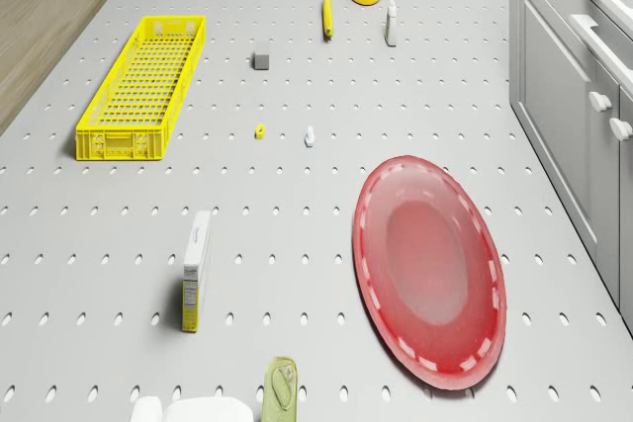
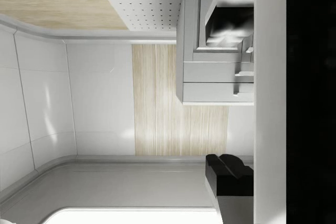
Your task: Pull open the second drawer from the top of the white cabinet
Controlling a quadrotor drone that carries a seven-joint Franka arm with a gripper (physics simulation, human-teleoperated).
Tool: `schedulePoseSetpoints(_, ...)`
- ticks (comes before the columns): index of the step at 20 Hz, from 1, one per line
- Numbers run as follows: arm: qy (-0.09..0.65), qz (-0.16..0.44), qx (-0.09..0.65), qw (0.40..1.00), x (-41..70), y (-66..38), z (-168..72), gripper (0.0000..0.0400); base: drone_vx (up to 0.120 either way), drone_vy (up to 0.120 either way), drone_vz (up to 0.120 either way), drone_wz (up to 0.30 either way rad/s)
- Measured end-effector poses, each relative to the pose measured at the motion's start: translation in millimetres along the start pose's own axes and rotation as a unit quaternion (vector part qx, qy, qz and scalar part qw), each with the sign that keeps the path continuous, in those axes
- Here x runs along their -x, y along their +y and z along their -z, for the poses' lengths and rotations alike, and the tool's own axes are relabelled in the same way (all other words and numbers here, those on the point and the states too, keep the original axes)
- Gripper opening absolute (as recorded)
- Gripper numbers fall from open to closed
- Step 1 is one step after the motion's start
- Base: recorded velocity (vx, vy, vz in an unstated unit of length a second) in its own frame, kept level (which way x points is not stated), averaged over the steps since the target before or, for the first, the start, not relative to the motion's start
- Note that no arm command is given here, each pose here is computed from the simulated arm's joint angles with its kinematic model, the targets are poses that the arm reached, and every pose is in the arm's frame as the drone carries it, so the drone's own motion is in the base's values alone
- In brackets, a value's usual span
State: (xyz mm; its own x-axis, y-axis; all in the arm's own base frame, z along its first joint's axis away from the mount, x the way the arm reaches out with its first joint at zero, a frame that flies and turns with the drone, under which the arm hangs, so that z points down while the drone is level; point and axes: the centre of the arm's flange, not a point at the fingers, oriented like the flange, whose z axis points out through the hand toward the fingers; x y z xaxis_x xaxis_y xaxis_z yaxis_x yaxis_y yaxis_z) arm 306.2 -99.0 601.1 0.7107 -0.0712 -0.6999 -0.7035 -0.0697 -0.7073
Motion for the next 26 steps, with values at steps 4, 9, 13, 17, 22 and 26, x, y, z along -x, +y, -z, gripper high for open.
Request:
schedulePoseSetpoints(4, -0.018, 0.000, -0.018, 1.000, -3.7, 3.4, -0.1, 0.0300, 0.120, 0.000, 0.000, 0.000)
schedulePoseSetpoints(9, -0.029, -0.001, -0.027, 0.999, -5.7, 5.4, -0.2, 0.0300, 0.120, 0.000, 0.000, 0.000)
schedulePoseSetpoints(13, -0.032, -0.001, -0.031, 0.999, -6.5, 6.1, -0.3, 0.0300, 0.120, 0.000, -0.060, 0.000)
schedulePoseSetpoints(17, -0.034, -0.001, -0.032, 0.999, -6.9, 6.4, -0.4, 0.0300, 0.120, 0.000, -0.100, 0.000)
schedulePoseSetpoints(22, -0.035, -0.001, -0.033, 0.999, -7.1, 6.6, -0.4, 0.0300, 0.120, 0.000, 0.000, 0.000)
schedulePoseSetpoints(26, -0.035, -0.001, -0.034, 0.999, -7.2, 6.7, -0.4, 0.0300, 0.120, -0.080, 0.000, 0.000)
